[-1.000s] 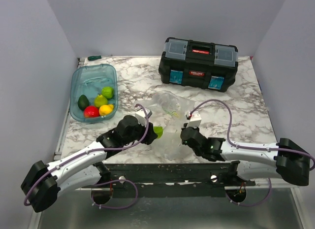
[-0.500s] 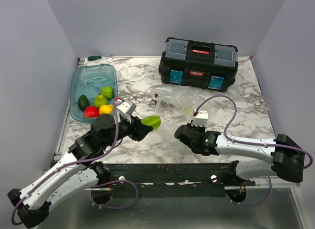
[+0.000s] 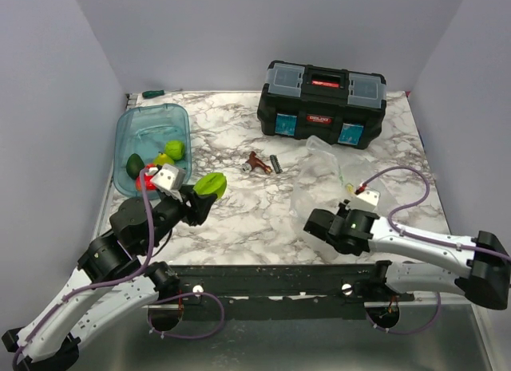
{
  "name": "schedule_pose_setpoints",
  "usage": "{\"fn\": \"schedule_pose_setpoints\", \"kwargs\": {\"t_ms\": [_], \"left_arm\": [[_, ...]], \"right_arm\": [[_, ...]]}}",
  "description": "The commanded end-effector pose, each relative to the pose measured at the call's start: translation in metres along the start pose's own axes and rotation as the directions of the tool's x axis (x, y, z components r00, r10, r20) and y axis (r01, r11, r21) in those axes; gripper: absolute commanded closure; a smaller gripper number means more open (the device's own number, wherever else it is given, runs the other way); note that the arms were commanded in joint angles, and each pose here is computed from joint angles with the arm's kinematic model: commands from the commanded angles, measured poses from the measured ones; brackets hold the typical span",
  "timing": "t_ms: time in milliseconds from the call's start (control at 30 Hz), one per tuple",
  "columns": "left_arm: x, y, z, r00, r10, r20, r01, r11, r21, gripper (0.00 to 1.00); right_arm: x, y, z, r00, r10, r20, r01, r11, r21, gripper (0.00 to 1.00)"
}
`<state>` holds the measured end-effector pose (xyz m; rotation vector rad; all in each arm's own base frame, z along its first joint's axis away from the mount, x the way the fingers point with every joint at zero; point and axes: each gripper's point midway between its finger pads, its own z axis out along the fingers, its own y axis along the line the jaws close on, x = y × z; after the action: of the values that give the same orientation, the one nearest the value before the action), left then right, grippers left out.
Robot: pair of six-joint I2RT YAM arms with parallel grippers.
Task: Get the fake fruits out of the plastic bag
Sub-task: Place the fake fruit in the bin.
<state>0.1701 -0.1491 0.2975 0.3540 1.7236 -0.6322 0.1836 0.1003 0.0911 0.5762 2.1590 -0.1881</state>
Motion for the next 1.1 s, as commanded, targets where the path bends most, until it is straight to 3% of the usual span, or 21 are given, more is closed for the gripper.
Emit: {"fn": "schedule_pose_setpoints", "kwargs": {"t_ms": [0,167,467,633,800,967,1067], "left_arm": [[-0.002,0.021,-0.006,1.0,0.023,0.004,-0.022,0.994,-0.109,0.76],[-0.002,0.035,-0.002,1.0,0.02,0.011,-0.017,0.981,-0.192,0.8],[-0.003,0.07,0.012,0.999,0.02,-0.025,-0.028,0.922,-0.387,0.88],[-0.003,0.096,0.028,0.998,-0.055,-0.04,0.031,0.893,-0.448,0.92],[-0.001,0.13,0.043,0.977,-0.214,0.0,0.187,0.857,-0.48,0.92],[-0.001,0.177,0.049,0.928,-0.364,0.081,0.349,0.771,-0.533,0.92],[0.004,0.217,0.047,0.885,-0.445,0.138,0.434,0.681,-0.589,0.91]], "right_arm": [[-0.007,-0.008,-0.001,0.998,0.066,0.021,-0.065,0.997,-0.027,0.65],[-0.015,0.017,-0.012,1.0,0.026,0.005,-0.025,0.985,-0.17,0.33],[-0.066,0.03,-0.051,0.998,-0.023,0.058,0.04,0.949,-0.314,0.07],[-0.079,0.042,-0.071,0.997,-0.043,0.057,0.063,0.904,-0.423,0.02],[-0.083,0.043,-0.078,0.995,-0.077,0.069,0.1,0.879,-0.467,0.01],[-0.092,0.04,-0.088,0.996,-0.034,0.085,0.074,0.845,-0.529,0.0],[-0.099,0.036,-0.094,0.996,0.018,0.085,0.034,0.823,-0.567,0.0]]}}
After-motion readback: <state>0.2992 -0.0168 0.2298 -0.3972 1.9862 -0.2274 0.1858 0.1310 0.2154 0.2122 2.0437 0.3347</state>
